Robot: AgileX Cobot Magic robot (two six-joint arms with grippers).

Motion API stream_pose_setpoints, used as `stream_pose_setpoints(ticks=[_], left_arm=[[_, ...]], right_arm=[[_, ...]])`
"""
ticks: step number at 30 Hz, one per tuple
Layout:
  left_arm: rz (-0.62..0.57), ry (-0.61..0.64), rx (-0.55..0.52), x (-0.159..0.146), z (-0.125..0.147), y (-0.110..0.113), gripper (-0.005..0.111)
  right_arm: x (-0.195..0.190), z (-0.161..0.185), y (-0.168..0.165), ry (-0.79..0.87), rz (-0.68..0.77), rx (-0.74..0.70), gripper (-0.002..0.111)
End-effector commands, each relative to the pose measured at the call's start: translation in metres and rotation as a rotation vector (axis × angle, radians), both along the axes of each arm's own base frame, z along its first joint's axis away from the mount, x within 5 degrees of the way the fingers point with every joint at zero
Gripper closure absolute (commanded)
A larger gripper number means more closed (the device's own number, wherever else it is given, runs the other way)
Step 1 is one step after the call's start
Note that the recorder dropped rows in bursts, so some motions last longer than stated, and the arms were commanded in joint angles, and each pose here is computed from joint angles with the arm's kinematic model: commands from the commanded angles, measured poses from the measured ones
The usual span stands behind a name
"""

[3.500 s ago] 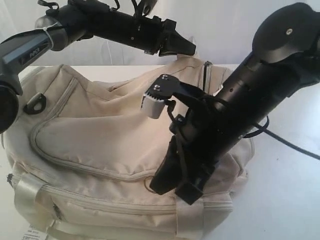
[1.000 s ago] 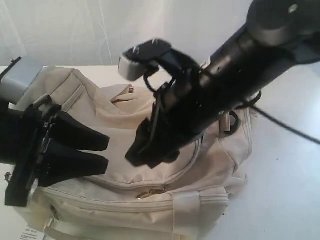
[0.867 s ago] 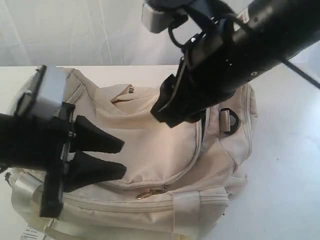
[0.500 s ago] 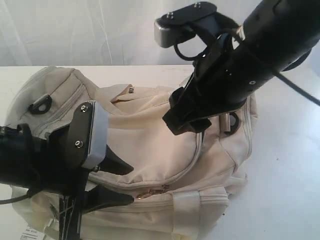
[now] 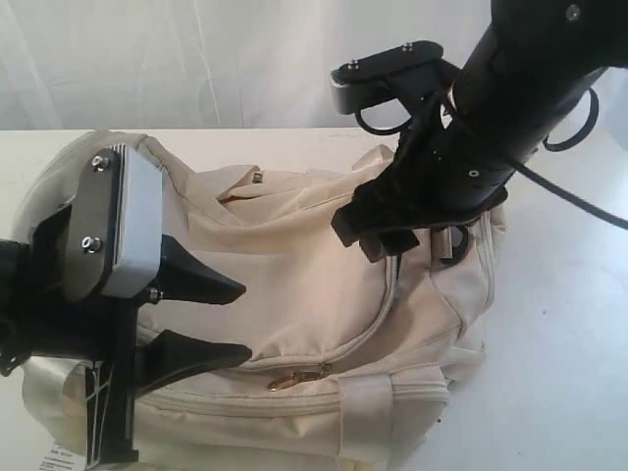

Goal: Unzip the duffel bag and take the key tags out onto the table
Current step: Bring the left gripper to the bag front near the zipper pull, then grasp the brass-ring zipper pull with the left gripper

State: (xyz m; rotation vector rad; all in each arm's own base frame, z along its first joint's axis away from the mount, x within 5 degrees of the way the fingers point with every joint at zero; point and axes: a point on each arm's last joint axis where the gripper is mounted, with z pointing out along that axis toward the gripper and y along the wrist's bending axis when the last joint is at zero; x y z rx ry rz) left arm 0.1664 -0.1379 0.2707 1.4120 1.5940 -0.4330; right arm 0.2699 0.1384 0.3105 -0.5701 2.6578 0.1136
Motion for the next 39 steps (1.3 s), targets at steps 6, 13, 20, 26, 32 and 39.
stream_pose_setpoints(ticks=[6, 13, 20, 26, 32, 39], left_arm=[[0.006, 0.016, -0.039, -0.007, 0.006, 0.001, 0.054], [0.006, 0.016, -0.039, -0.007, 0.006, 0.001, 0.054], [-0.013, 0.026, -0.042, -0.009, 0.006, 0.000, 0.054], [-0.040, 0.024, -0.020, -0.011, 0.004, 0.000, 0.054], [-0.053, 0.015, 0.000, -0.011, 0.003, 0.001, 0.054], [-0.117, 0.050, -0.002, -0.011, -0.004, -0.005, 0.054]], right_arm=[[0.017, -0.034, 0.018, 0.147, -0.031, 0.112, 0.046], [0.021, -0.051, 0.020, 0.216, -0.036, 0.078, 0.048], [0.027, -0.048, 0.021, 0.156, -0.039, 0.094, 0.107], [0.031, -0.008, 0.023, -0.006, -0.035, 0.179, 0.108], [0.028, 0.018, 0.021, -0.092, -0.029, 0.220, 0.108], [0.029, 0.026, 0.021, -0.123, -0.027, 0.235, 0.108]])
